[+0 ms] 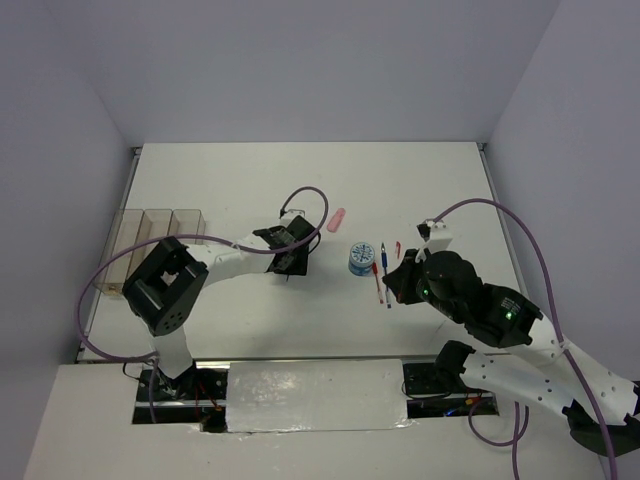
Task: Sort the stationery into containers
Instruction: Close the pen cap on the pen.
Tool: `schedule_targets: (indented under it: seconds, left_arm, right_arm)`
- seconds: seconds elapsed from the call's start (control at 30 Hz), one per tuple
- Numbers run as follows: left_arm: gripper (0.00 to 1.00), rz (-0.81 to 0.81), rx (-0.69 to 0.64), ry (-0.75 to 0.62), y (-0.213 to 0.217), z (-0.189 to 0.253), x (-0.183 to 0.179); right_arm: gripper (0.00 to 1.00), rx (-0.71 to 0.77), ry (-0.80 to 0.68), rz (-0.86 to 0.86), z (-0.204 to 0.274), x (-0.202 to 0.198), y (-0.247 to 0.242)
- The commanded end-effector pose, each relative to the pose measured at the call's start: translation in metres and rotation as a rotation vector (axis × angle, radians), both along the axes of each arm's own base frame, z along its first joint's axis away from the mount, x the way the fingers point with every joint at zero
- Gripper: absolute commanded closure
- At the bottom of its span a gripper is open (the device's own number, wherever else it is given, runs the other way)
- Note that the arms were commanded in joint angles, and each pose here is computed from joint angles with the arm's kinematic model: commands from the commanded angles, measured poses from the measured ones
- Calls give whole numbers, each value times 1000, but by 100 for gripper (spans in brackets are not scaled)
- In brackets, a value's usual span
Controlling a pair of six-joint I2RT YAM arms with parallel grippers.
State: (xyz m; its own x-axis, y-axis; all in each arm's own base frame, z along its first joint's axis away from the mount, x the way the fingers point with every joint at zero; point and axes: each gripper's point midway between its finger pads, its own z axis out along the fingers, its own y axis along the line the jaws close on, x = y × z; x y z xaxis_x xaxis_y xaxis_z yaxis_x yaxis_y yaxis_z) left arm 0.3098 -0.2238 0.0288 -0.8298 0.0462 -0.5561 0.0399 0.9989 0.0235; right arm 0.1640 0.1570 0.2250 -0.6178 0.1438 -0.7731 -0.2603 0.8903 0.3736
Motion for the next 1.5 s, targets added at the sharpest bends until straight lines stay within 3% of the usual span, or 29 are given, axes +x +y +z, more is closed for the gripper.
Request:
schedule_targets:
  seconds: [0.0, 0.1, 0.17, 0.43, 0.57, 0.63, 0.77, 0.93, 1.07, 1.33, 1.47]
  left_arm:
    - [31, -28, -27, -10, -8, -3, 5]
    - [33, -27, -23, 12, -8, -13, 1]
    - [43, -29, -25, 21, -8, -15, -1]
    - [50, -17, -33, 56, 0, -29, -21]
    - [74, -14, -23, 87, 2, -39, -28]
    - [77, -14, -14, 98, 5, -43, -32]
    - [100, -34, 2, 126, 3, -47, -39]
    - [100, -95, -69, 76, -21, -14, -51]
    - [100, -155, -265, -49, -48, 48, -53]
    - [100, -158, -517, -245, -46, 139, -61]
    - [100, -110, -668, -343, -40, 182, -64]
  right_arm:
    - [100, -8, -13, -6, 1, 2, -2]
    - [100, 1, -17, -6, 2, 1, -2]
    - [100, -1, -13, -4, 2, 0, -2]
    - [100, 15, -24, -10, 6, -2, -6]
    - [100, 20, -25, -6, 8, -3, -5]
    - [100, 22, -27, -4, 9, -3, -6]
    - [100, 33, -36, -7, 11, -3, -7]
    - [100, 73, -58, 50, 9, -2, 8]
    - [100, 103, -55, 77, -4, -1, 20]
    - [100, 170, -61, 135, -5, -1, 39]
    - [100, 249, -51, 252, -7, -11, 64]
